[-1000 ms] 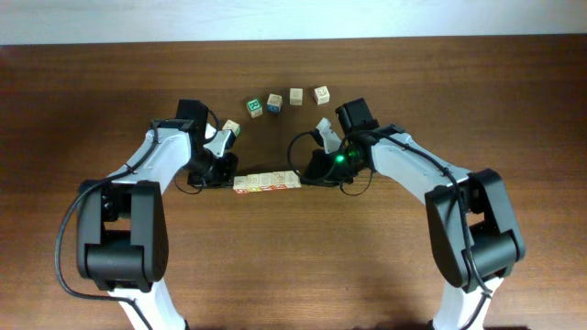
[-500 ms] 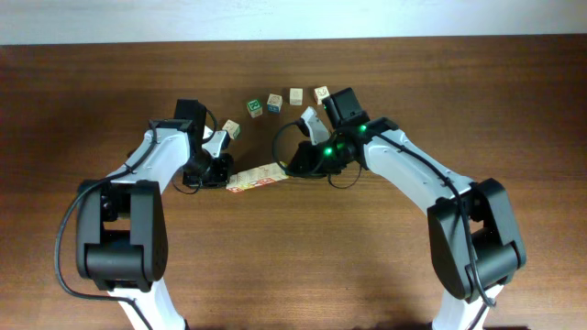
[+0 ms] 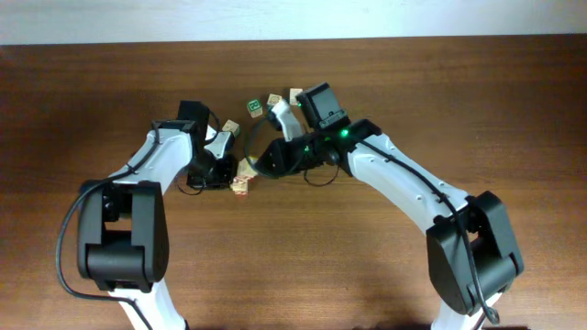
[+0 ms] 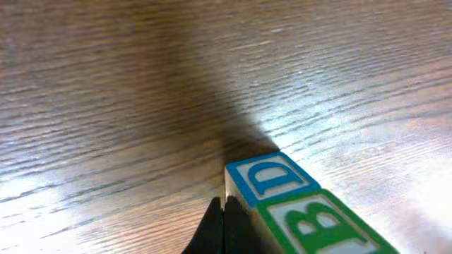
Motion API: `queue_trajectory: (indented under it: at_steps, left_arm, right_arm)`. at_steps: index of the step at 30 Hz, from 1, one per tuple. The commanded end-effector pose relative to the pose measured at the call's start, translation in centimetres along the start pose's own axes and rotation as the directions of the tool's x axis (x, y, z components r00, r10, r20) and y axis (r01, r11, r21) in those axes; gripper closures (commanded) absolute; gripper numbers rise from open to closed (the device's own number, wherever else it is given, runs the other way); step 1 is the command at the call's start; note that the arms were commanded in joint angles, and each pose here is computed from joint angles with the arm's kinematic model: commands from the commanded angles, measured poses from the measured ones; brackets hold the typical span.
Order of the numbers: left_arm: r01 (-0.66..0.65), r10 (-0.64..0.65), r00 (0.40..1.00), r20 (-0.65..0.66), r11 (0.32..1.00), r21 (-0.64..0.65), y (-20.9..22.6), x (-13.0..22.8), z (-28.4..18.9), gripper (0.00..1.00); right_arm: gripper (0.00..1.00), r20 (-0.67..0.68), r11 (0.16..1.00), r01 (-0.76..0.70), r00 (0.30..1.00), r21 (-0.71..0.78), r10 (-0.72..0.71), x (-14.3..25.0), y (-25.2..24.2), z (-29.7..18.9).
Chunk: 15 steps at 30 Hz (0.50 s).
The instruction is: Rotate 5 blocks
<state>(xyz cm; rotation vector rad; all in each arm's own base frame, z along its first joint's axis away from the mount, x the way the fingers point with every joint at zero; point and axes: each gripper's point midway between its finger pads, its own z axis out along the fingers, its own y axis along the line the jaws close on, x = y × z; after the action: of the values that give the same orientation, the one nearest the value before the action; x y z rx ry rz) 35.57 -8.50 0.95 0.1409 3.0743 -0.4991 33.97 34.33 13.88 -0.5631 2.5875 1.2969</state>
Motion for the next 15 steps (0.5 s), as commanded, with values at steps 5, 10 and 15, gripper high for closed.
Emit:
queue_trajectory:
  at_steps: [5, 10, 15]
  left_arm:
    - [-0.038, 0.042, 0.999, -0.02, 0.986, 0.163, -4.2, 0.5, 0.3, 1.0]
    - [-0.033, 0.037, 0.999, -0.019, 0.987, 0.157, -3.9, 0.5, 0.3, 1.0]
    - [0.038, -0.035, 0.999, -0.024, 0.987, 0.154, -2.3, 0.3, -0.7, 1.0]
  right_arm:
    - [0.96, -0.025, 0.993, -0.035, 0.999, 0.11, 0.038, 1.5, -2.1, 2.7]
    - [0.95, -0.001, 0.995, -0.012, 1.0, 0.098, 0.012, 0.6, -1.6, 2.6]
    - [0.96, 0.008, 0.996, -0.005, 1.0, 0.093, 0.004, 0.4, -1.4, 2.7]
